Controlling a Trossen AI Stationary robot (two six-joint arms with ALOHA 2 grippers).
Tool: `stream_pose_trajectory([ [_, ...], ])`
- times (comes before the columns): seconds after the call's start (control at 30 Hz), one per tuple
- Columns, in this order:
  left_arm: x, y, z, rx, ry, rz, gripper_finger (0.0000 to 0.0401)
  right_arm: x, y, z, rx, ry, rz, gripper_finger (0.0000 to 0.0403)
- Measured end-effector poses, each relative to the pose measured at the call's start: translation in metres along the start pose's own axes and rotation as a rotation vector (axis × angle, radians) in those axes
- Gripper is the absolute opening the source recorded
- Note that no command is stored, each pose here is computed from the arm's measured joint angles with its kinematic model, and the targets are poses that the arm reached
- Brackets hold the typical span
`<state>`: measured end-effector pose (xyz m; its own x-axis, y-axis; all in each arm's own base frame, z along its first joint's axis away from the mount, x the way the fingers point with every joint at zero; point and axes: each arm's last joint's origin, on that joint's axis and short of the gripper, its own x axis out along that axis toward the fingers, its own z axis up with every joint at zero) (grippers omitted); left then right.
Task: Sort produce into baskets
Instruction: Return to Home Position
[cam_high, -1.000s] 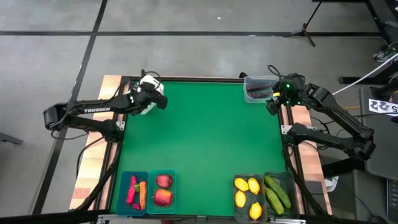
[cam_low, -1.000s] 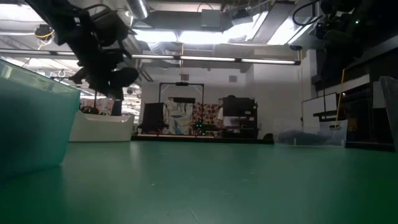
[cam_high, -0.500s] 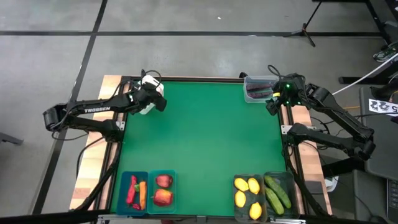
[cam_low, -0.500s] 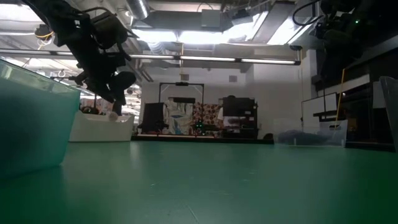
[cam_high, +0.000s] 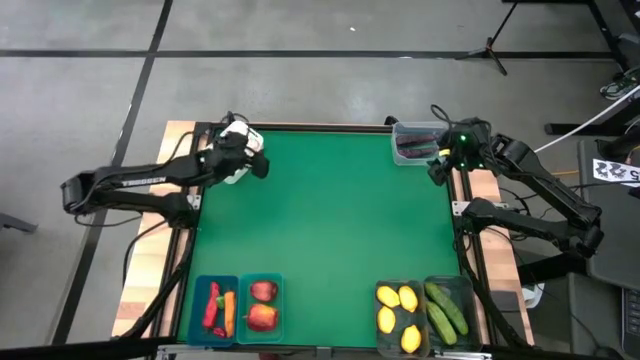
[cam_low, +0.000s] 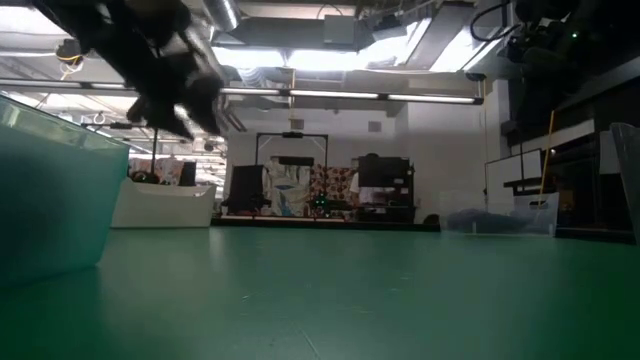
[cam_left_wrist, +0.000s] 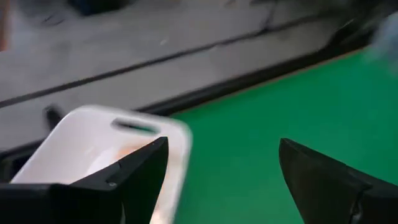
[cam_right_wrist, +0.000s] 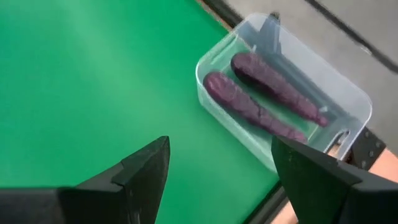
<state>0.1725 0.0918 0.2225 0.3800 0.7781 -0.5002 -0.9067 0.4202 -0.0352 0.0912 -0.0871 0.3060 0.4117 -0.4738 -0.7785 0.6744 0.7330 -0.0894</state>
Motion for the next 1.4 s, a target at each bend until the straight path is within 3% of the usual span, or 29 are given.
stream_pose_trajectory([
  [0.1,-0.024,-0.005,0.009,-0.039,-0.102,-0.126,0.03,0.0,0.0,-0.001,0.0,0.013,0.004,0.0282],
  [0.17,-0.042,-0.007,0.014,-0.036,-0.157,-0.224,0.03,-0.003,0.002,-0.002,-0.004,-0.017,0.071,0.0282],
  [0.37,-0.096,-0.006,0.019,0.018,-0.305,-0.549,0.03,-0.033,0.014,-0.001,-0.136,-0.316,0.555,0.0282],
  [0.6,-0.127,-0.006,0.002,0.046,-0.411,-0.816,0.03,-0.054,0.017,-0.031,-0.142,-0.537,0.65,0.0282],
  [0.9,-0.125,-0.014,-0.036,0.01,-0.431,-0.971,0.03,-0.015,0.024,-0.052,-0.021,-0.684,0.833,0.0282],
  [1.07,-0.125,-0.015,-0.053,0.019,-0.436,-1.041,0.03,0.016,0.026,-0.057,0.031,-0.709,0.863,0.0282],
  [1.27,-0.124,-0.015,-0.071,0.022,-0.434,-1.101,0.03,0.04,0.042,-0.066,0.034,-0.784,0.986,0.0282],
  [1.4,-0.121,-0.013,-0.081,0.025,-0.431,-1.121,0.03,0.05,0.058,-0.076,0.02,-0.762,1.007,0.0282],
])
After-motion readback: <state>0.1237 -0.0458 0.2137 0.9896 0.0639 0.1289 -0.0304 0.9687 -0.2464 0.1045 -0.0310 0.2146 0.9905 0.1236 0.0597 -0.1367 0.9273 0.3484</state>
